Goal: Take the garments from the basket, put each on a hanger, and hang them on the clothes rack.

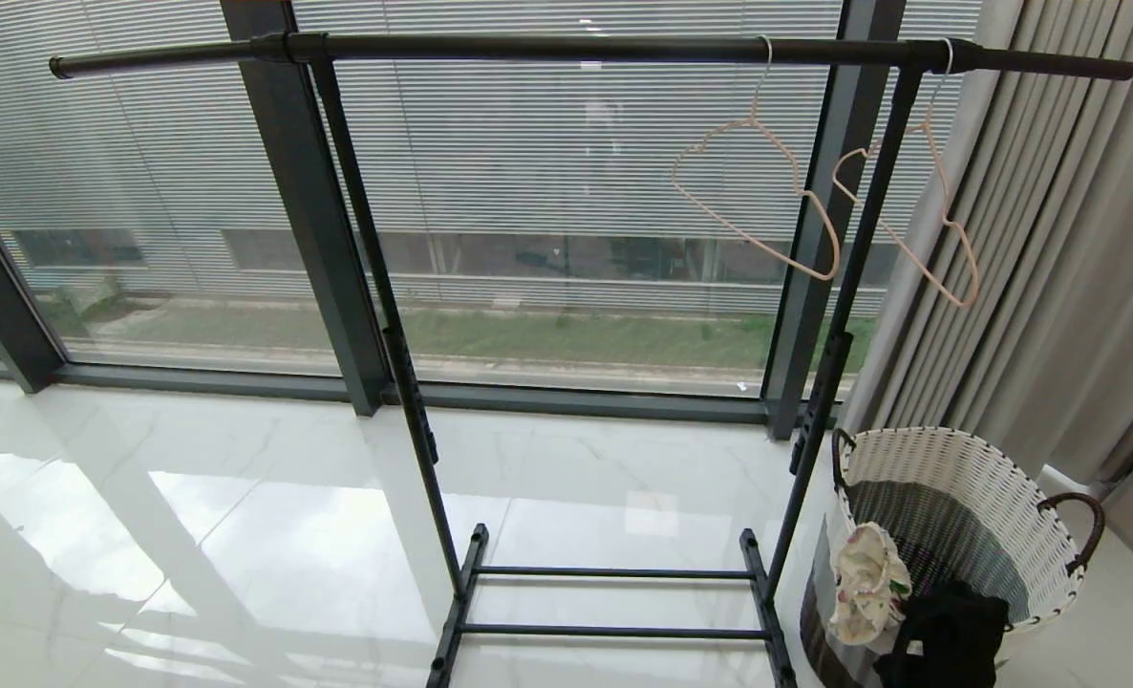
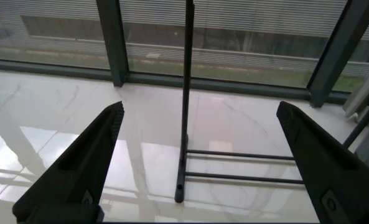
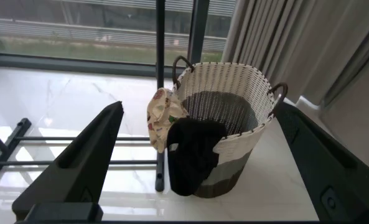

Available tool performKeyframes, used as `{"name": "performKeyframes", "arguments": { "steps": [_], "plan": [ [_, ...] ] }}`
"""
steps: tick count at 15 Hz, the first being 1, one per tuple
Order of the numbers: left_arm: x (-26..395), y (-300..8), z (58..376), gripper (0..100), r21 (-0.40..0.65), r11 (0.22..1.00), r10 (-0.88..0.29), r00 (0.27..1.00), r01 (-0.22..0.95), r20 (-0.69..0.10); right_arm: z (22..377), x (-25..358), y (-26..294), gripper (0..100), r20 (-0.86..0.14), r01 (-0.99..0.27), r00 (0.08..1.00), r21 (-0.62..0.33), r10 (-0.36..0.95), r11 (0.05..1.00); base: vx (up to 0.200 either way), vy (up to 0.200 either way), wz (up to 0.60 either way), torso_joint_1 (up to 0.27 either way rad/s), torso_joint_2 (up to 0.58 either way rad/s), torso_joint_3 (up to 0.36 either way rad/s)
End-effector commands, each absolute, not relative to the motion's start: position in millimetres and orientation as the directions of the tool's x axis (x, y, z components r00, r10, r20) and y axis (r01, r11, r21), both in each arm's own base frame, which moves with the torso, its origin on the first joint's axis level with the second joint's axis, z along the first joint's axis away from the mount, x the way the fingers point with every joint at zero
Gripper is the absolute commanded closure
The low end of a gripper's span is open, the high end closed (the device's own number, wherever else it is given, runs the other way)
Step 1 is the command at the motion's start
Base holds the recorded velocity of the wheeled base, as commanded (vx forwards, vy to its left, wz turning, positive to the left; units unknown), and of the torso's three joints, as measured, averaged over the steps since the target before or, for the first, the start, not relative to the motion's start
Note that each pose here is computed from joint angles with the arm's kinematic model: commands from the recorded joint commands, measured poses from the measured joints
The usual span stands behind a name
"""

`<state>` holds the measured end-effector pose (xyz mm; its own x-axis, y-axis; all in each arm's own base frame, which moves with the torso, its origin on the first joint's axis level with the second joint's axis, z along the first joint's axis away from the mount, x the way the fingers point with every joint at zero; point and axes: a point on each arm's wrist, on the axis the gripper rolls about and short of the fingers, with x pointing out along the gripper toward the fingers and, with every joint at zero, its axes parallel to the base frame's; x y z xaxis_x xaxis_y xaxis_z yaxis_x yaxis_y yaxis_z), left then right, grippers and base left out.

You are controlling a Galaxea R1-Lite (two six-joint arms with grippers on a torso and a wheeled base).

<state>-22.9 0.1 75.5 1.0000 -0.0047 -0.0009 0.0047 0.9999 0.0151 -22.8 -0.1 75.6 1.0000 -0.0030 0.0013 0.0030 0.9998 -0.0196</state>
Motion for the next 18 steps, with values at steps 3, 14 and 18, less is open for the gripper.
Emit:
{"name": "performKeyframes", "arguments": {
  "steps": [3, 14, 18],
  "plan": [
    [-22.8, 0.1, 75.3, 0, 0.015, 1.000, -0.005, 1.000, 0.005, -0.002, 75.6, -22.8, -0.1, 0, 0.002, 0.003, 1.000, -0.020, -0.003, 1.000, 0.200, 0.000, 0.00, 0.001, 0.00, 0.007],
    [-22.9, 0.1, 75.7, 0, 0.015, 1.000, -0.005, 1.000, 0.005, 0.000, 75.6, -22.8, -0.1, 0, 0.002, 0.003, 1.000, -0.067, -0.003, 0.998, 0.036, 0.000, 0.00, 0.001, 0.00, 0.000],
    [-22.8, 0.1, 75.3, 0, 0.020, 1.000, -0.005, 1.000, 0.005, -0.002, 116.8, -22.8, 0.2, 0, 0.014, -0.077, 0.997, -0.062, 0.078, 0.995, 0.000, 0.000, 0.00, 0.000, 0.00, 0.000]
  ]
}}
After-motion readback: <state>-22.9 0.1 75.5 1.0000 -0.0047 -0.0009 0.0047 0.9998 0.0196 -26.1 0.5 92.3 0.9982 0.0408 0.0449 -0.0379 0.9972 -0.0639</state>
